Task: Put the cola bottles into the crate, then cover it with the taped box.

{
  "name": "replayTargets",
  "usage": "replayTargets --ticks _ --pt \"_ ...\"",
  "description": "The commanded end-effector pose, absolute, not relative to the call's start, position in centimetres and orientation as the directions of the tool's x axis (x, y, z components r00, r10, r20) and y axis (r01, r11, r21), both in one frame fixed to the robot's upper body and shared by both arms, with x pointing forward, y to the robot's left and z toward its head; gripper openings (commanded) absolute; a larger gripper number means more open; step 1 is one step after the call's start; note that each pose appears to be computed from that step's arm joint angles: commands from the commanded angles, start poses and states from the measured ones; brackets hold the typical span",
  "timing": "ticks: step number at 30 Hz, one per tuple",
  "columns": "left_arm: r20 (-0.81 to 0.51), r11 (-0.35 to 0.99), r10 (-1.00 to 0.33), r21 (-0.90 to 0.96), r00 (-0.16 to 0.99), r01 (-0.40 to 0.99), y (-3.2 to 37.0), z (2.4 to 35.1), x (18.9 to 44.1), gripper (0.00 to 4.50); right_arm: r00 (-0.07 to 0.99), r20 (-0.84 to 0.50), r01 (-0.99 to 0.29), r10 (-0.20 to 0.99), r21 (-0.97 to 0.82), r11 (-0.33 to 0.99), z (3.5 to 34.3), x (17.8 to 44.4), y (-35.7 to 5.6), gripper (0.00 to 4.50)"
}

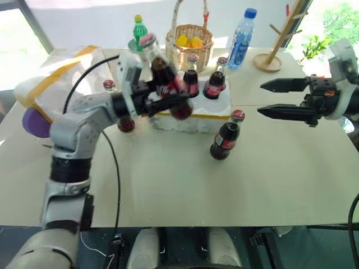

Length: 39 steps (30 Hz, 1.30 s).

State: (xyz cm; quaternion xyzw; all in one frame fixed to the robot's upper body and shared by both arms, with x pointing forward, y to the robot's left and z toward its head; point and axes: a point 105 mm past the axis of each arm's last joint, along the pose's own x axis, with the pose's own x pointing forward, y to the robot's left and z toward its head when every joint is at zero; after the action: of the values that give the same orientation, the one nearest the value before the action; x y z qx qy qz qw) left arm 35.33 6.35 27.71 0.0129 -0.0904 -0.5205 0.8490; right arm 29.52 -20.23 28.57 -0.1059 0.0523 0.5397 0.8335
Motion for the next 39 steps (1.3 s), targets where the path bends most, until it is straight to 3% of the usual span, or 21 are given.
replayTargets --ticks 1,5,9,17,20,22,26,29,33,35,39 --pt "0.164 0.595 -0.804 0.189 0.572 0.782 5.4 29.0 37.6 2.81 0.419 -0.159 -0.903 0.894 -0.174 0.393 29.8 28.8 -20.4 4.50" --pt "0.120 0.660 -0.751 0.174 0.649 0.731 3.6 28.1 39.3 2.81 0.435 -0.148 -0.896 0.888 -0.164 0.412 29.4 28.9 -20.8 4.50" --pt "0.037 0.620 -0.782 0.158 0.623 0.769 1.5 26.2 39.8 2.81 0.450 -0.154 -0.889 0.880 -0.173 0.424 28.8 29.0 -21.1 4.50" --pt "-0.181 0.598 -0.748 0.236 0.639 0.766 1.1 22.0 41.5 2.81 0.535 -0.142 -0.836 0.833 -0.227 0.499 28.7 30.6 -22.0 4.50" --pt "-0.190 0.593 -0.746 0.246 0.638 0.767 1.2 21.9 41.7 4.33 0.545 -0.141 -0.830 0.827 -0.234 0.507 28.5 30.8 -22.1 4.50" --pt "-0.167 0.593 -0.758 0.228 0.631 0.772 1.3 22.6 41.5 4.46 0.544 -0.146 -0.830 0.827 -0.236 0.504 28.4 30.7 -22.1 4.50" --pt "-0.108 0.571 -0.800 0.165 0.590 0.804 2.0 24.3 40.2 4.46 0.542 -0.150 -0.832 0.827 -0.236 0.502 28.2 30.6 -22.1 4.50" --pt "0.063 0.434 -0.901 0.135 0.429 0.891 4.2 27.6 35.7 4.46 0.539 -0.153 -0.835 0.828 -0.223 0.503 28.0 30.6 -22.2 4.50" --pt "0.074 0.373 -0.928 0.168 0.365 0.913 7.7 27.6 32.1 4.46 0.539 -0.158 -0.837 0.827 -0.212 0.505 27.7 30.7 -22.4 4.50" --pt "0.054 0.393 -0.919 0.151 0.390 0.907 9.6 27.0 31.1 4.46 0.537 -0.161 -0.839 0.828 -0.211 0.502 27.6 30.8 -22.3 4.50" --pt "-0.036 0.574 -0.813 0.114 0.580 0.811 15.0 24.6 30.9 4.46 0.527 -0.167 -0.845 0.834 -0.208 0.492 27.5 31.1 -22.0 4.50"
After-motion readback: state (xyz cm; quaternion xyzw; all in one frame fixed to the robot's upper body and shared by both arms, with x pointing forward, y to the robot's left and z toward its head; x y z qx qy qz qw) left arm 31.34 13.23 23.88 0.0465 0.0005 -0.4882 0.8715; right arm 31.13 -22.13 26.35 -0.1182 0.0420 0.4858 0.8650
